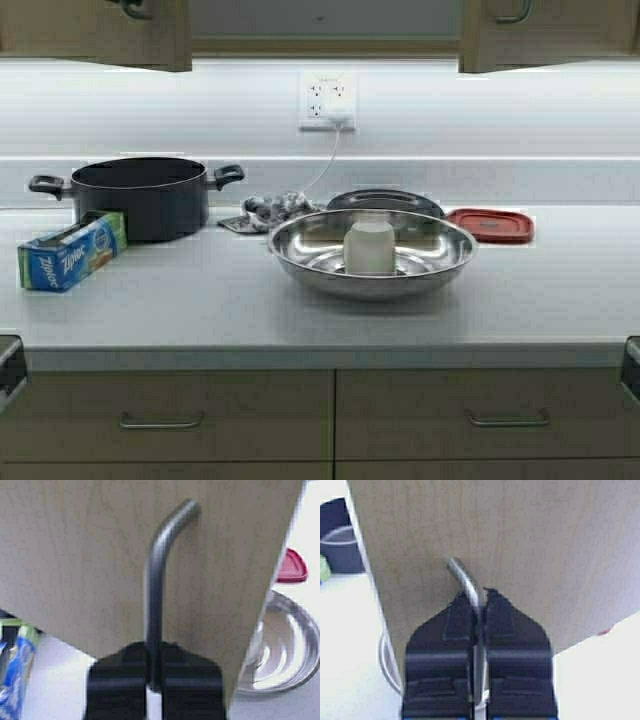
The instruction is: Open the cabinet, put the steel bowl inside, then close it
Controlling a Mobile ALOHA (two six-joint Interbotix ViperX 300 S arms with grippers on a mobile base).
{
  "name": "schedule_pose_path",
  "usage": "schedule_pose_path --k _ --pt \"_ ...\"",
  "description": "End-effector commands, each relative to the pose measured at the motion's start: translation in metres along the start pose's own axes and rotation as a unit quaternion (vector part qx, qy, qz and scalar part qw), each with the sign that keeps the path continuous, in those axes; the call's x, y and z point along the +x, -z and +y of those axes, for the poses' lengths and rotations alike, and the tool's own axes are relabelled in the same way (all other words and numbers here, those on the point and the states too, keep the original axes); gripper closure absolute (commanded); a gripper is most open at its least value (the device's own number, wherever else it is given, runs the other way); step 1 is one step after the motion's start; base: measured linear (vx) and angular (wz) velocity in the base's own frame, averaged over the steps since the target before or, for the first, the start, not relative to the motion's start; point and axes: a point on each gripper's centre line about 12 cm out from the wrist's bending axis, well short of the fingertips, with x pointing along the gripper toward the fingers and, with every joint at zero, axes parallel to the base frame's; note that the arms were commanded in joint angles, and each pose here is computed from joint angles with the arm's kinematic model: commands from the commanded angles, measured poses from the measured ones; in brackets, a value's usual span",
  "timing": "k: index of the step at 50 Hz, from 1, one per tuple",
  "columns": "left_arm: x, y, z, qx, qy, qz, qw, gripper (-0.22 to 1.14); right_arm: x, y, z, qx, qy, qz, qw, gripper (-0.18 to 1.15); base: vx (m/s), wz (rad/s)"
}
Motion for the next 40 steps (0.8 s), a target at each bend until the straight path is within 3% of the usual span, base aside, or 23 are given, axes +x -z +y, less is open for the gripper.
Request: schedule_pose_path --k 1,2,5,8,15,26,29,32,37,40 --pt "-0.008 -0.033 -0.001 0.034 0.014 -0.032 0.999 0.43 0.003 0.0 0.005 -0.015 -0.028 0.029 0.999 0.38 -0.11 0.0" --pt "-0.008 -0.034 -0.002 0.037 0.016 -0.031 0.999 0.38 0.003 0.0 0.005 -0.015 -0.031 0.033 0.999 0.28 -0.11 -0.01" --pt "-0.009 -0.034 -0.004 0.048 0.026 -0.021 0.998 0.01 0.002 0.001 0.002 -0.013 -0.032 0.044 0.998 -0.01 -0.11 0.0" --pt "-0.011 -0.032 -0.005 0.054 0.032 -0.014 0.998 -0.2 0.0 0.004 -0.003 -0.007 -0.03 0.056 0.998 -0.13 -0.09 -0.01" --pt "-0.022 -0.029 -0.003 0.057 0.034 -0.011 0.998 -0.04 -0.011 0.009 -0.013 -0.01 -0.022 0.077 0.997 -0.03 -0.07 0.0" --pt "-0.058 -0.029 -0.008 0.059 0.069 0.001 0.996 -0.01 -0.053 -0.004 -0.006 -0.02 -0.045 0.084 0.995 -0.01 -0.04 0.01" --pt "-0.064 -0.031 -0.011 0.06 0.081 0.004 0.995 0.08 -0.061 -0.009 0.001 -0.003 -0.062 0.083 0.995 0.04 0.0 0.01" --pt "-0.066 -0.032 -0.014 0.061 0.09 0.003 0.994 0.28 -0.062 -0.012 0.009 0.005 -0.08 0.083 0.993 0.15 -0.01 0.01" --pt "-0.063 -0.031 -0.026 0.061 0.116 0.009 0.991 0.83 -0.058 -0.017 0.025 0.008 -0.112 0.079 0.991 0.49 -0.02 0.02" --pt "-0.058 -0.031 -0.036 0.065 0.136 0.01 0.989 1.05 -0.054 -0.018 0.037 0.007 -0.134 0.075 0.988 0.75 -0.01 0.03"
